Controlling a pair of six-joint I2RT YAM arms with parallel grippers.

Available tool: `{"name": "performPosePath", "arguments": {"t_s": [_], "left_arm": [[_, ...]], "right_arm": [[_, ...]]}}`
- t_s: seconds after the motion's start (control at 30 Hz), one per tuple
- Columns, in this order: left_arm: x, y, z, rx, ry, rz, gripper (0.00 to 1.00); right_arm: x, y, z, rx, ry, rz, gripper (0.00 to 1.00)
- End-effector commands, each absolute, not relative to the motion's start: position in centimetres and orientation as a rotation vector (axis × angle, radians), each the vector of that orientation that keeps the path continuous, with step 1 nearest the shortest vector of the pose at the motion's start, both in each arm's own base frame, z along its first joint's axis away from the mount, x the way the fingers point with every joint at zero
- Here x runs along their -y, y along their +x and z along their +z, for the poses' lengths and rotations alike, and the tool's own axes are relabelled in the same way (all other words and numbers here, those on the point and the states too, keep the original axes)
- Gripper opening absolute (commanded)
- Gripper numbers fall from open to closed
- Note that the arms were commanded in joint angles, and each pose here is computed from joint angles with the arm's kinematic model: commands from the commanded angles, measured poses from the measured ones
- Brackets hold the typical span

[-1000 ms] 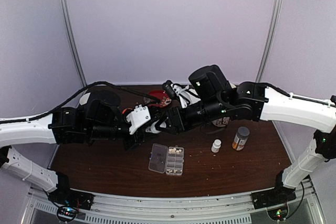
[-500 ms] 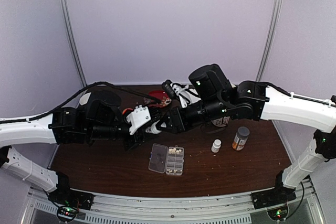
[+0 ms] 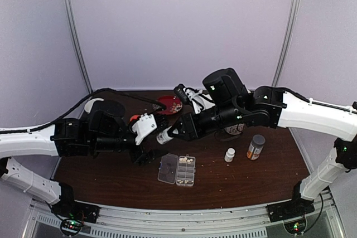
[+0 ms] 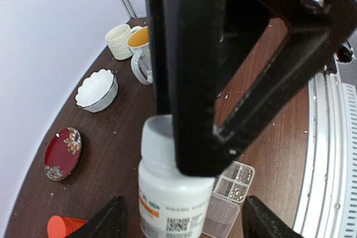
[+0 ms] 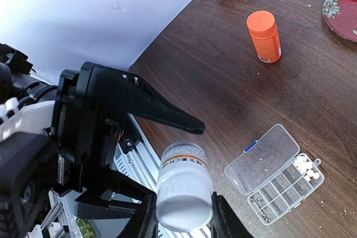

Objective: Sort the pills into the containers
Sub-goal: Pass from the left arm to the right, then hold the pill bottle.

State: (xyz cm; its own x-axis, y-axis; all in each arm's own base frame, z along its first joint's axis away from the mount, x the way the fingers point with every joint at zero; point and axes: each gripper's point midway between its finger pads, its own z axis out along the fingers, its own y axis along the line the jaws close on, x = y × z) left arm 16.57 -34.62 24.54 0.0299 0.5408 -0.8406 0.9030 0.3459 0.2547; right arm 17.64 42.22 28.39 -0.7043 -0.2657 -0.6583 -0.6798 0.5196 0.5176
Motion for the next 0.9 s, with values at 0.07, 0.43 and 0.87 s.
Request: {"name": "performPosePath", "arguments": {"t_s": [0.07, 0.43, 0.87], "left_arm": [[33.7, 15.7, 28.0, -1.500, 1.131, -0.635, 0.94], [31.9, 13.4, 31.7, -1.091, 0.996, -0.732, 0.86], [34.0, 12.1, 32.4, -0.930, 1.133, -0.692, 0.68]], "right_arm": [[-40.9, 17.1, 31.6, -2.122, -0.769, 1.226, 0.16], [-40.1, 14.0, 35.0, -1.957, -0.833, 1.474, 0.15], [-41.1, 13.9, 34.2, -1.982, -0.861, 1.490, 0.15]]}}
